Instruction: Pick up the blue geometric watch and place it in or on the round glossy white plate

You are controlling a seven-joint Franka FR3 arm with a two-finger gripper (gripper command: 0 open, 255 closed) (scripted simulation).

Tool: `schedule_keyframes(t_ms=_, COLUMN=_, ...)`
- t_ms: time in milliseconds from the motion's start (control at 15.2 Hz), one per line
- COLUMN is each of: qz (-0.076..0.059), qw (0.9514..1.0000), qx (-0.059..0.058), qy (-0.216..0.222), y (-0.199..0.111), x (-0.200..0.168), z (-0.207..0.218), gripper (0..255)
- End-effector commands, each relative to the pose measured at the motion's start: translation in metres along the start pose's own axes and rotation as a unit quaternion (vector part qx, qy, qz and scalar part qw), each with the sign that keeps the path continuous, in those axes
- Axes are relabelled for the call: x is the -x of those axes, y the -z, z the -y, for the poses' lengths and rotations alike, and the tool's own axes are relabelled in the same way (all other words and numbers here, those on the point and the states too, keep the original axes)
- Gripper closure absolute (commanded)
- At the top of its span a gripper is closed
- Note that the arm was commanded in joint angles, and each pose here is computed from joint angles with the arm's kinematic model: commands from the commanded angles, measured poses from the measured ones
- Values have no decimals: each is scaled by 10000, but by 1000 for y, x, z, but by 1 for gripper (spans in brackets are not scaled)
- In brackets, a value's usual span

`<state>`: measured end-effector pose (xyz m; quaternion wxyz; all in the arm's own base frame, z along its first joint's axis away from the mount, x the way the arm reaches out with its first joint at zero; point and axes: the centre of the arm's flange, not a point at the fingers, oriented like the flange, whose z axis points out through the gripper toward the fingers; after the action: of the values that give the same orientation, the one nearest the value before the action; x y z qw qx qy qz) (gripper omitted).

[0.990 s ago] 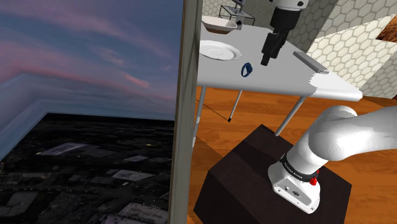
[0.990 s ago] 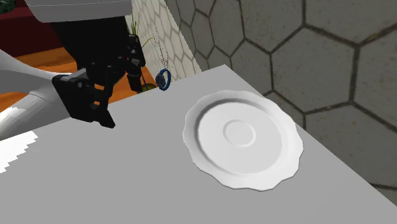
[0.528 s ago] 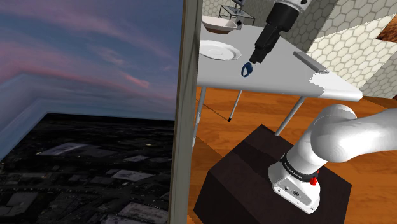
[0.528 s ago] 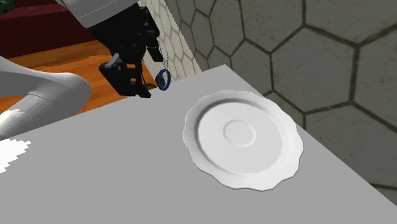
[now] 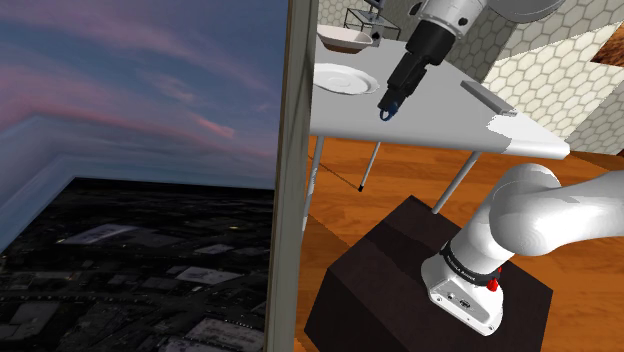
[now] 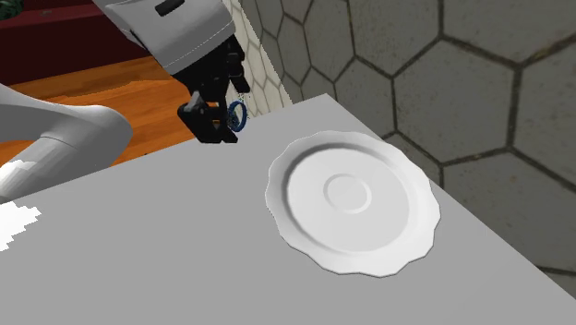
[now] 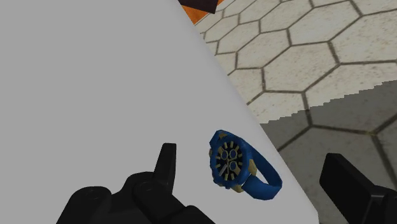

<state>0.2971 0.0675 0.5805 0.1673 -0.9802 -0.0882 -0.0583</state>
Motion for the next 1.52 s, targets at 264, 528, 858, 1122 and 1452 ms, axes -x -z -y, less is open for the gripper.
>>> schedule_keyframes(t_ms=264, qz=-4, qw=10000, qx=-1, qy=0, y=-6, x=0, z=0, gripper=0)
schedule_keyframes(t_ms=528, qz=-4, qw=10000, qx=-1, qy=0, y=-6, x=0, z=0, gripper=255)
schedule_keyframes(t_ms=858, qz=-4, qw=10000, qx=-1, qy=0, y=-7, x=0, z=0, gripper=255)
schedule_keyframes(t_ms=1122, qz=-4, qw=10000, qx=-1, qy=0, y=-6, x=0, z=0, gripper=255)
schedule_keyframes(t_ms=1452, qz=-4, qw=10000, qx=-1, qy=0, y=18, x=-4, z=8, gripper=255)
